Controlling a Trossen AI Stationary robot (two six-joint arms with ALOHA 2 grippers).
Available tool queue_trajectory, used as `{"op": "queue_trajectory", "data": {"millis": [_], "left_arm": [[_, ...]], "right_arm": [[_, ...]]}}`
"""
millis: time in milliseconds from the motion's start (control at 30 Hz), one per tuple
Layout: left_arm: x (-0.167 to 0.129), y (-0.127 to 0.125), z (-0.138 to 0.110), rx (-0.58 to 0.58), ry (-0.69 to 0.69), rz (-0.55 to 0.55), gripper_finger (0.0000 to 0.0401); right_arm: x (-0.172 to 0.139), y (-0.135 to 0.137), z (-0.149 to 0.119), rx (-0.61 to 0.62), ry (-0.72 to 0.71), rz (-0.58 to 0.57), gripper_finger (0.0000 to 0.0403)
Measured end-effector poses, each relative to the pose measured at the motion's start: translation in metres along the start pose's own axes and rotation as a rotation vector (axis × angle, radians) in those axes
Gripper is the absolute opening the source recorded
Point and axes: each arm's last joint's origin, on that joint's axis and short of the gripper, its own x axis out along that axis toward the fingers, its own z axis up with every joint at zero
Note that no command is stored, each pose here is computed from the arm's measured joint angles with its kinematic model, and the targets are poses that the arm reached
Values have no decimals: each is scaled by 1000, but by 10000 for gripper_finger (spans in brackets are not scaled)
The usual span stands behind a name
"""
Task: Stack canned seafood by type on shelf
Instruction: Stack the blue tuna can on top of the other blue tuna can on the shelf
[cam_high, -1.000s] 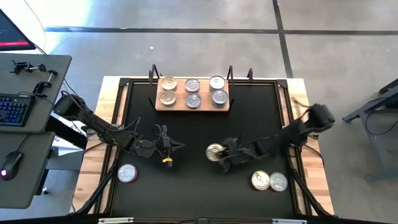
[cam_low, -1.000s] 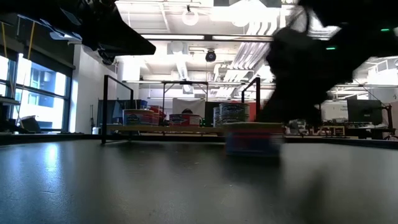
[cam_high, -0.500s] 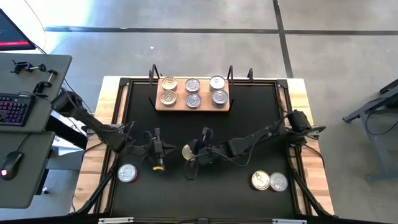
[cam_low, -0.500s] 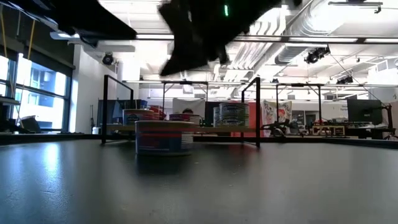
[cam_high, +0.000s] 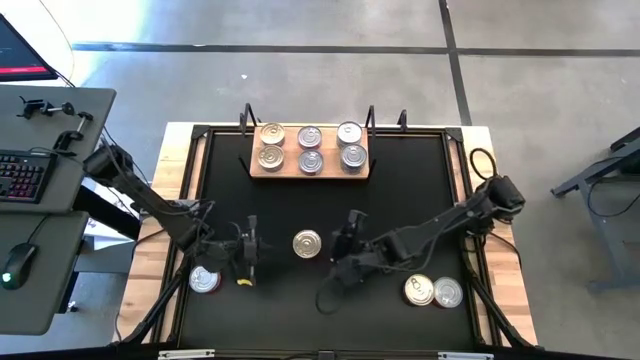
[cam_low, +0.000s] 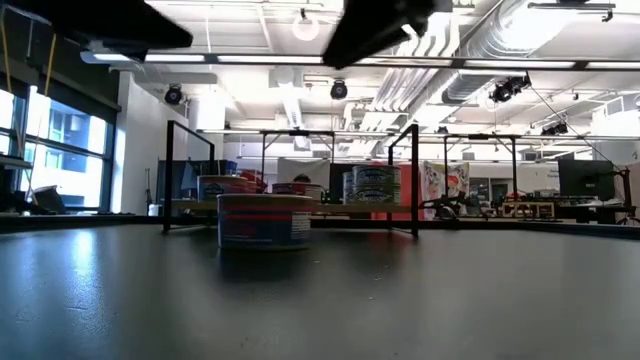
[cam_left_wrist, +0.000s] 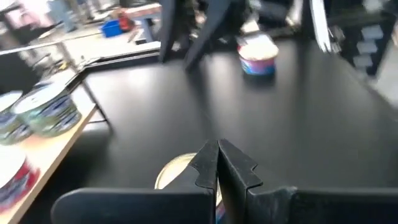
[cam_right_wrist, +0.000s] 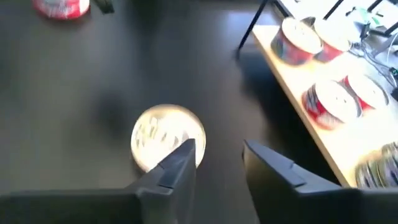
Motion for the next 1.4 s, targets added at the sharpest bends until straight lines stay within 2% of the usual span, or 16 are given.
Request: {"op": "queue_trajectory", "data": {"millis": [100,167,300,367,533,667,800,967,1233,1400], "left_arm": [[9,-4,-7,142,29,-55,5],[17,-6,-9,202,25,-77,17],[37,-6,-21,264,63,-206,64],[44,-6,-30,332,97,-251,93],[60,-5,-45,548,131,-204,150],[73,1,-60,631,200,-186,164],[85,6,-74,674,256,-161,155],[95,7,-78,670,270,-136,117],[99,3,-72,666,266,-139,32],[101,-5,-63,709,309,-128,4]], "right_arm": [[-6,6,-14,-27,62,-8,148],[-3,9,-26,-3,75,-22,158],[11,9,-53,60,83,-44,162],[19,8,-67,68,83,-49,162],[41,-3,-94,154,41,-56,162],[52,-10,-101,194,-4,-22,162],[57,-13,-100,195,-39,-9,162],[59,-15,-96,176,-58,-11,162],[59,-15,-95,172,-67,-8,162],[59,-15,-95,172,-67,-8,162]]}}
